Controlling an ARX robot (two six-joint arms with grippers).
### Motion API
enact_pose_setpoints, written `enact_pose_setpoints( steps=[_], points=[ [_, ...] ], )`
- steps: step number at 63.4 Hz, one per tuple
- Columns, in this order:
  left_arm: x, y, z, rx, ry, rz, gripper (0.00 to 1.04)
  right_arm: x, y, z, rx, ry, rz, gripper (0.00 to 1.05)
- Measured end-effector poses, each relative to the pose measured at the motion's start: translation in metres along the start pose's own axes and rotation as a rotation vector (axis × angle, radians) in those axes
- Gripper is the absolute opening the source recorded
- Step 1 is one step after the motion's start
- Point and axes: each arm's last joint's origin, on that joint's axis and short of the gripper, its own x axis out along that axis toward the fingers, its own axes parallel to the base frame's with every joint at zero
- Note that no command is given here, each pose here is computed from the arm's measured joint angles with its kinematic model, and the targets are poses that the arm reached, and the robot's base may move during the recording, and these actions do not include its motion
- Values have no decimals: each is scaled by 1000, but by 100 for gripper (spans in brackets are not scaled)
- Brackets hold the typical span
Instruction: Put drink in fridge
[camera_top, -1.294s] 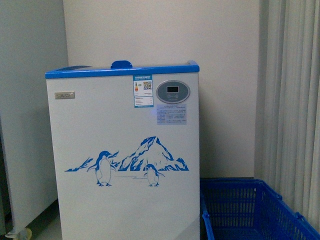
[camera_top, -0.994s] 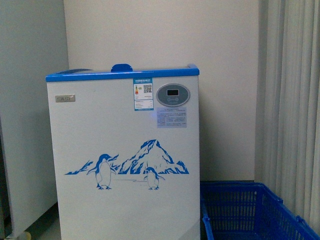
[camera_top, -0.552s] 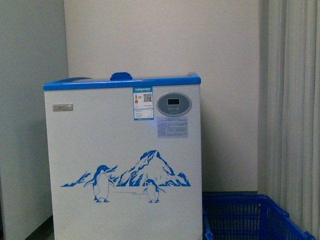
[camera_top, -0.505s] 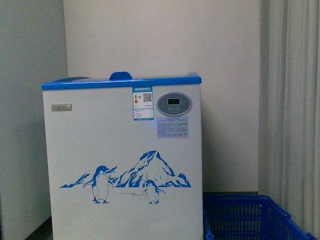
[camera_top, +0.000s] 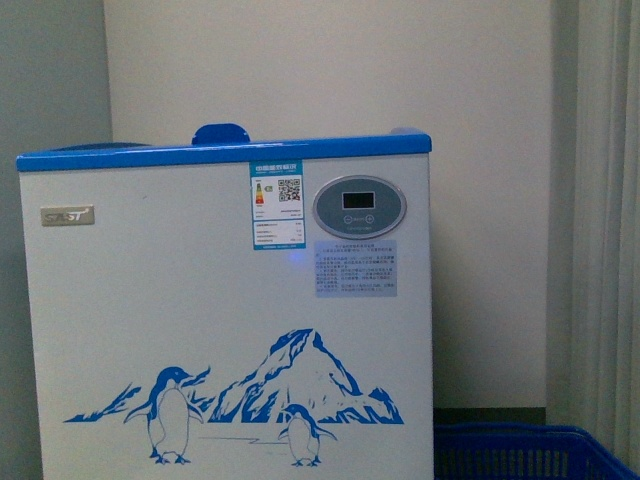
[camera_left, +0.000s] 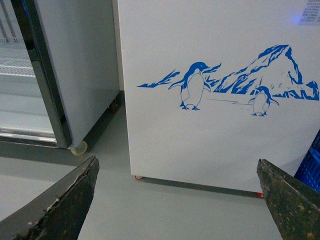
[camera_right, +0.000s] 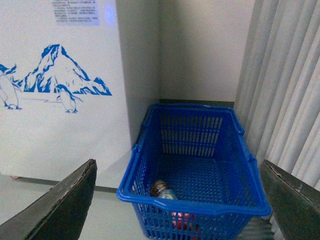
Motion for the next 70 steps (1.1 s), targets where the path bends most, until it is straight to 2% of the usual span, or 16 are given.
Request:
enact_pose_setpoints(
  steps=[52, 54, 57, 61, 63, 70],
  points=[
    [0, 0, 0, 0, -1, 0, 97, 0, 0, 0, 1, 1, -1, 97],
    [0, 0, 0, 0, -1, 0, 97, 1, 0, -2, 28, 70, -42, 97],
    [0, 0, 0, 0, -1, 0, 97, 4, -3, -1, 67, 328, -136, 97],
    [0, 0, 0, 0, 0, -1, 97, 20, -11, -12, 87, 578, -155, 97],
    [0, 0, 0, 0, -1, 0, 97, 29, -16, -21, 101, 659, -156, 97],
    [0, 0, 0, 0, -1, 0, 97, 64, -30, -46, 65, 789, -135, 97]
  ],
)
